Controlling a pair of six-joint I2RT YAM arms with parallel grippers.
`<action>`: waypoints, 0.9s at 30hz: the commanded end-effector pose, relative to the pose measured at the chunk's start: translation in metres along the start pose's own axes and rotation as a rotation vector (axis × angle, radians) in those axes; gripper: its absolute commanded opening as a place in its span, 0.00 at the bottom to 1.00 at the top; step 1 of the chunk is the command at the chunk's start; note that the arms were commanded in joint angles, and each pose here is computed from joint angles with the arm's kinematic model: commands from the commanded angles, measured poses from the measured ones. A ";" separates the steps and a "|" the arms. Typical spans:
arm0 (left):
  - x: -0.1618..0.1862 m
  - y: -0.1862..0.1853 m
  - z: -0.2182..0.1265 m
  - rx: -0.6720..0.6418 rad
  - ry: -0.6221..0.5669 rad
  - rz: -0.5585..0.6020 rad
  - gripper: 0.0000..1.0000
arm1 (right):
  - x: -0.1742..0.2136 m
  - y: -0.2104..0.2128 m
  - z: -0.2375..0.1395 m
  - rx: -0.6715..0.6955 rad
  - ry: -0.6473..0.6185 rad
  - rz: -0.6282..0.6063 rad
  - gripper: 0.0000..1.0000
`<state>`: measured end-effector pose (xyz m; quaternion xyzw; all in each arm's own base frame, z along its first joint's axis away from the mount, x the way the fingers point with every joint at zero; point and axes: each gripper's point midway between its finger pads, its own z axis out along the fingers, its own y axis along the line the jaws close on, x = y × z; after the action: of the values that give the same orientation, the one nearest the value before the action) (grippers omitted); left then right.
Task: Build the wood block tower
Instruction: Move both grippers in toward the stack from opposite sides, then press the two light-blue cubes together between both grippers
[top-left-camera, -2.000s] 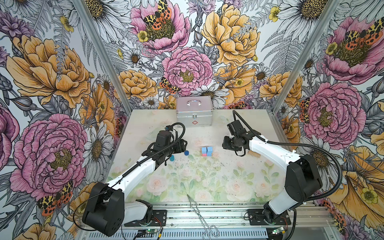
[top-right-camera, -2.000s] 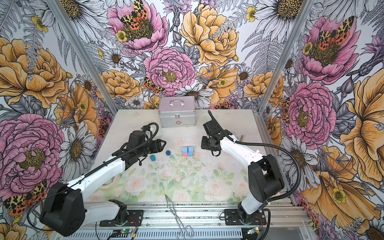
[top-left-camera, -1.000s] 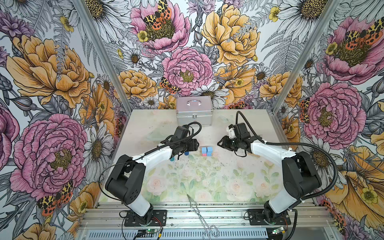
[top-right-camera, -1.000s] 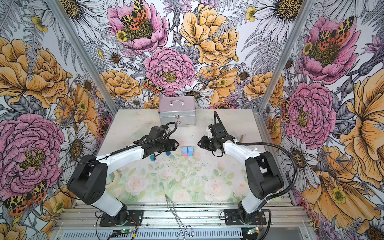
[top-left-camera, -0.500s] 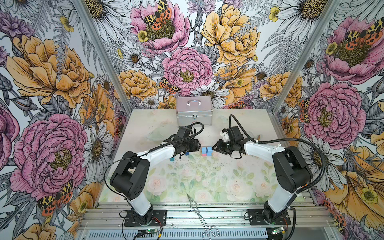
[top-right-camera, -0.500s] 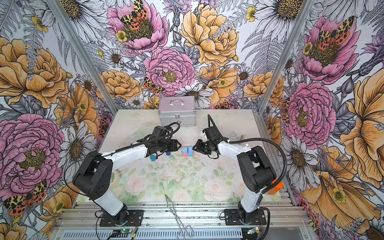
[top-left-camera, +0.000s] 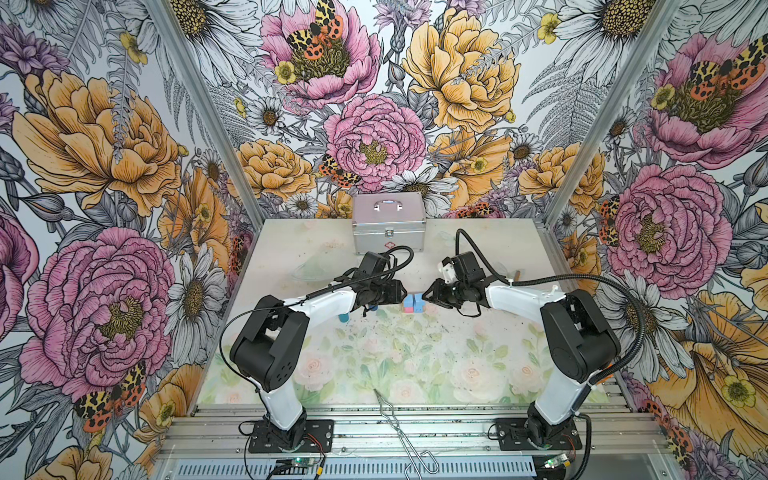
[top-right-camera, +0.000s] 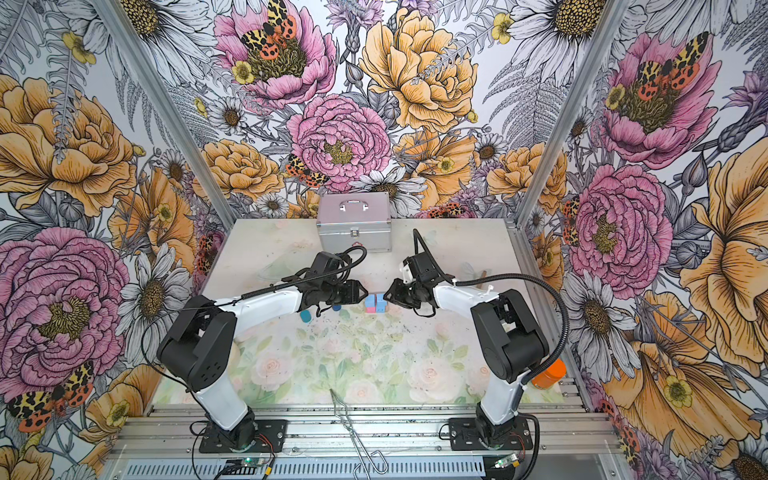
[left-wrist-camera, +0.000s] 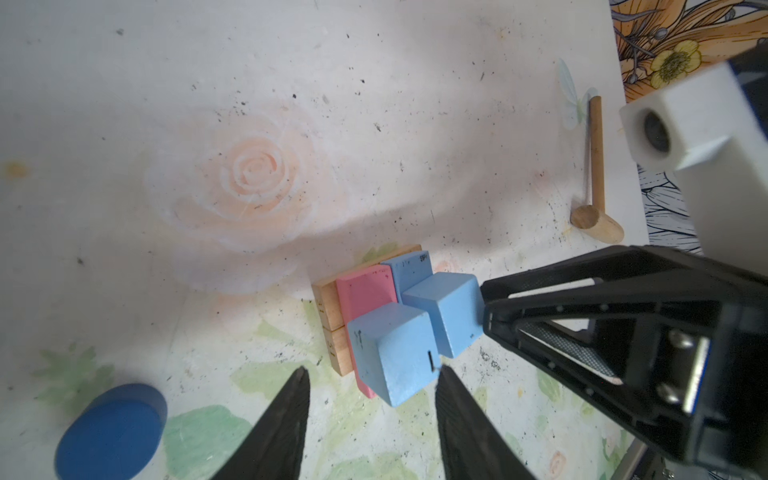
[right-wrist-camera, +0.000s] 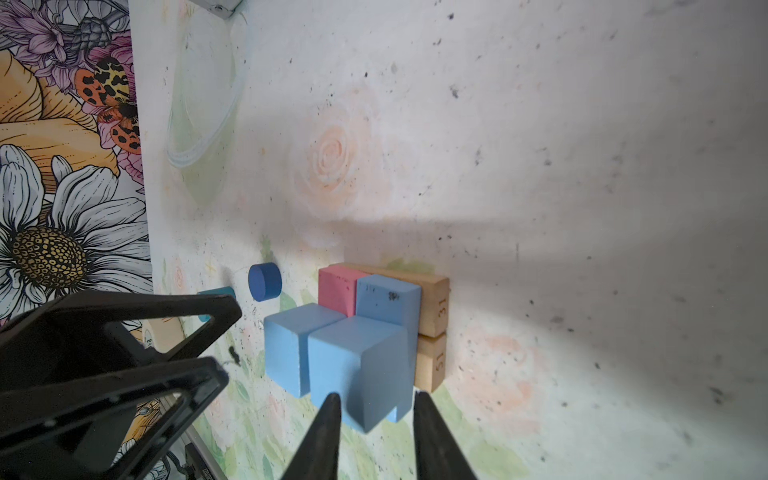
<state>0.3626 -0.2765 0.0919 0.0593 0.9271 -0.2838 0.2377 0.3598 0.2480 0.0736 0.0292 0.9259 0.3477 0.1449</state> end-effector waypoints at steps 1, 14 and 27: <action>-0.003 -0.011 0.001 0.032 0.005 0.007 0.50 | -0.011 0.012 0.003 -0.030 -0.021 -0.014 0.31; 0.006 -0.013 0.006 0.025 0.045 0.007 0.47 | -0.015 0.015 0.003 -0.036 -0.030 -0.019 0.31; 0.013 -0.013 0.009 0.022 0.070 0.002 0.46 | -0.014 0.013 0.006 -0.037 -0.022 -0.011 0.30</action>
<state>0.3545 -0.2830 0.0835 0.0666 0.9338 -0.2780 0.2151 0.3682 0.2518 0.0766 0.0282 0.9229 0.3524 0.1529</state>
